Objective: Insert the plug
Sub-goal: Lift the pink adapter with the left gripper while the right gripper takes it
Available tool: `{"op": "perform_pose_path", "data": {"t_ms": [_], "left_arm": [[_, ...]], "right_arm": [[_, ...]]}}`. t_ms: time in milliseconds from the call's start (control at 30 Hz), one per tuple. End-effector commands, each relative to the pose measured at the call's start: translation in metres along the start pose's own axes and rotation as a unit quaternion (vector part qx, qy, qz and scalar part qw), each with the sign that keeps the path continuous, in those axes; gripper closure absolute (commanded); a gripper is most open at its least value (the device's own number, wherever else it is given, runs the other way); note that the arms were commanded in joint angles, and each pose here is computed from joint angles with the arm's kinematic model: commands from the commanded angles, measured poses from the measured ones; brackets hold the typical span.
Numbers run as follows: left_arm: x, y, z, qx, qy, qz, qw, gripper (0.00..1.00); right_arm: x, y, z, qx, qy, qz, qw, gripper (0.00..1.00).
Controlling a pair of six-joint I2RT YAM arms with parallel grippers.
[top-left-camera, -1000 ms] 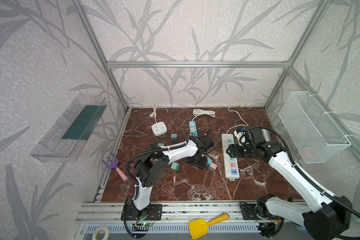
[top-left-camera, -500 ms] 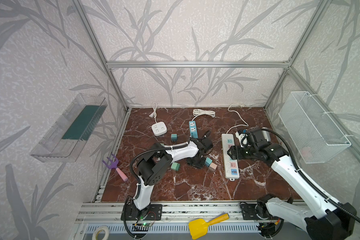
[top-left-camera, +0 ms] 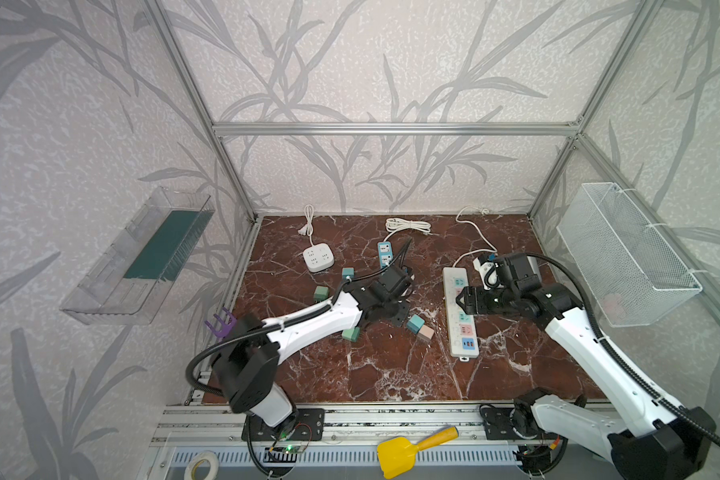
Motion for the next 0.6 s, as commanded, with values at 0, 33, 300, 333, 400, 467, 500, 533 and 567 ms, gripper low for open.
{"op": "perform_pose_path", "data": {"t_ms": [0, 33, 300, 333, 400, 467, 500, 533, 567], "left_arm": [[-0.009, -0.032, 0.001, 0.056, -0.016, -0.166, 0.984, 0.75], [-0.011, -0.036, 0.001, 0.063, -0.021, -0.193, 0.979, 0.75], [-0.003, -0.044, -0.009, 0.126, -0.001, -0.29, 0.949, 0.74], [-0.004, -0.042, -0.011, 0.134, 0.001, -0.308, 0.942, 0.76], [-0.007, -0.035, -0.012, 0.145, 0.001, -0.339, 0.929, 0.76], [-0.006, -0.031, -0.012, 0.155, -0.001, -0.336, 0.929, 0.74], [-0.004, -0.029, -0.014, 0.168, 0.007, -0.327, 0.93, 0.73], [-0.004, -0.028, -0.017, 0.179, 0.015, -0.319, 0.93, 0.72], [-0.003, -0.027, -0.018, 0.184, 0.016, -0.314, 0.931, 0.71]], "right_arm": [[-0.014, -0.01, 0.014, -0.015, -0.025, 0.005, 1.0, 0.27], [-0.016, -0.012, 0.018, -0.021, -0.034, 0.008, 0.999, 0.28], [-0.02, -0.03, 0.037, -0.045, -0.072, 0.016, 0.996, 0.31], [-0.018, -0.03, 0.039, -0.046, -0.077, 0.023, 0.996, 0.33], [-0.012, -0.032, 0.045, -0.046, -0.1, 0.038, 0.993, 0.4], [-0.008, -0.032, 0.053, -0.043, -0.135, 0.052, 0.989, 0.48], [-0.006, -0.032, 0.058, -0.042, -0.15, 0.058, 0.986, 0.5], [-0.005, -0.032, 0.062, -0.046, -0.161, 0.062, 0.984, 0.5], [-0.003, -0.033, 0.065, -0.05, -0.164, 0.063, 0.983, 0.5]]}}
Point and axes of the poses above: each gripper's point midway between its finger pads, its own x axis out along the fingers, its own z axis along the line the jaws close on, y = z × x, the point moved 6 cm from there along -x, back along the fingers, and after that the axes turned 10 degrees about x, right-handed, at the moved point
